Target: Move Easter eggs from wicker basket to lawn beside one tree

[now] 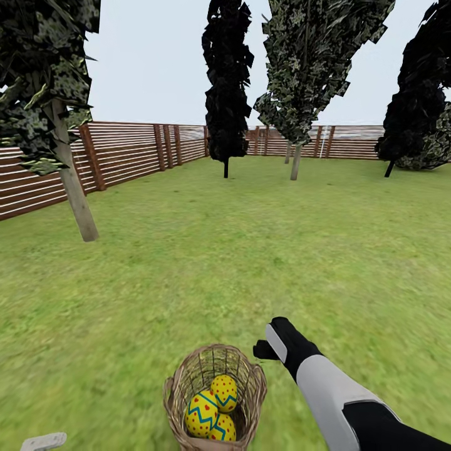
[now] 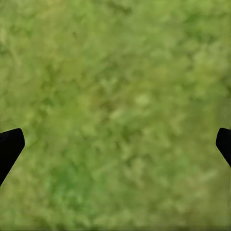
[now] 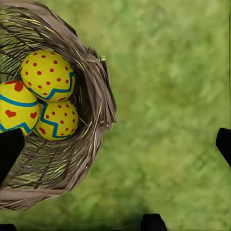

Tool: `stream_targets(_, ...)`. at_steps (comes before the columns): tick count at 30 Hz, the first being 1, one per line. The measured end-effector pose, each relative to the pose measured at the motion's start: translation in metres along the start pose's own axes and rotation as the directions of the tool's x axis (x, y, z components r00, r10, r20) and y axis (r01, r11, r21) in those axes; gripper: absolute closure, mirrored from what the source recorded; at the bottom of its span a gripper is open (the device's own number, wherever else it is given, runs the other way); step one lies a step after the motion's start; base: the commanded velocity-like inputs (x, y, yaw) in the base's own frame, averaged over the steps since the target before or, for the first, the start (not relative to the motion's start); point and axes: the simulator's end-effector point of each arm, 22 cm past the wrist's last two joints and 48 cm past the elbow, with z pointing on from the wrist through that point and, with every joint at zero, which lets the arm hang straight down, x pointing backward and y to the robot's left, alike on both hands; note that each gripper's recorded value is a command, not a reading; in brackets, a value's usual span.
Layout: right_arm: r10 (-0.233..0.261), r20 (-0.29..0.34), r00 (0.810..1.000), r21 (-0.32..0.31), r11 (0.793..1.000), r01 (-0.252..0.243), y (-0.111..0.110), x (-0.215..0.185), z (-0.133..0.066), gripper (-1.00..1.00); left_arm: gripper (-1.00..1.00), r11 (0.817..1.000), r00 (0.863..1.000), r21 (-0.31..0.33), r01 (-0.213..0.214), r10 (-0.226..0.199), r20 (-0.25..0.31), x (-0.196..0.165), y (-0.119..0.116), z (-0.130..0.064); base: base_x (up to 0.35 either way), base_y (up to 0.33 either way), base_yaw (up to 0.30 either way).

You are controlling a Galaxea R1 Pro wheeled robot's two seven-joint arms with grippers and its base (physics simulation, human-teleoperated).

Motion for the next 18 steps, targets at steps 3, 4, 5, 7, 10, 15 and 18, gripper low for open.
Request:
stream_targets(3,-0.008,0.014,1.000,0.003,1.000,0.008,0.001,-0.007,0.001,-1.00,-1.00,1.000,1.000,-0.001,0.000,0.000,-0.001,0.003,-0.001,0.005,0.000,0.000,0.000)
stream_targets(4,-0.012,0.020,1.000,0.004,1.000,0.012,0.001,-0.009,0.001,-1.00,-1.00,1.000,1.000,-0.001,0.000,0.000,-0.002,0.004,-0.001,0.006,0.000,0.000,0.000)
stream_targets(5,-0.019,0.032,0.999,0.007,1.000,0.019,0.001,-0.015,-0.001,-1.00,-1.00,1.000,1.000,-0.001,0.000,0.000,-0.002,0.005,-0.002,0.008,0.000,0.000,0.000)
stream_targets(7,-0.026,0.043,0.999,0.010,1.000,0.026,0.001,-0.020,-0.001,-1.00,-1.00,1.000,1.000,-0.001,0.000,0.000,-0.003,0.008,-0.003,0.011,0.000,0.000,0.000)
stream_targets(10,-0.035,0.059,0.998,0.014,0.999,0.034,0.002,-0.027,0.000,-1.00,-1.00,1.000,1.000,-0.001,0.000,0.000,-0.003,0.011,-0.004,0.015,0.000,0.000,0.000)
stream_targets(15,-0.040,0.081,0.996,0.017,0.999,0.039,0.003,-0.036,0.002,-1.00,-1.00,1.000,1.000,0.001,-0.001,0.001,0.004,0.013,-0.006,0.022,0.000,0.000,0.000)
stream_targets(18,-0.041,0.091,0.995,0.017,0.999,0.040,0.003,-0.039,0.004,-1.00,-1.00,1.000,1.000,0.001,-0.001,0.001,0.007,0.015,-0.007,0.027,0.000,0.000,0.000)
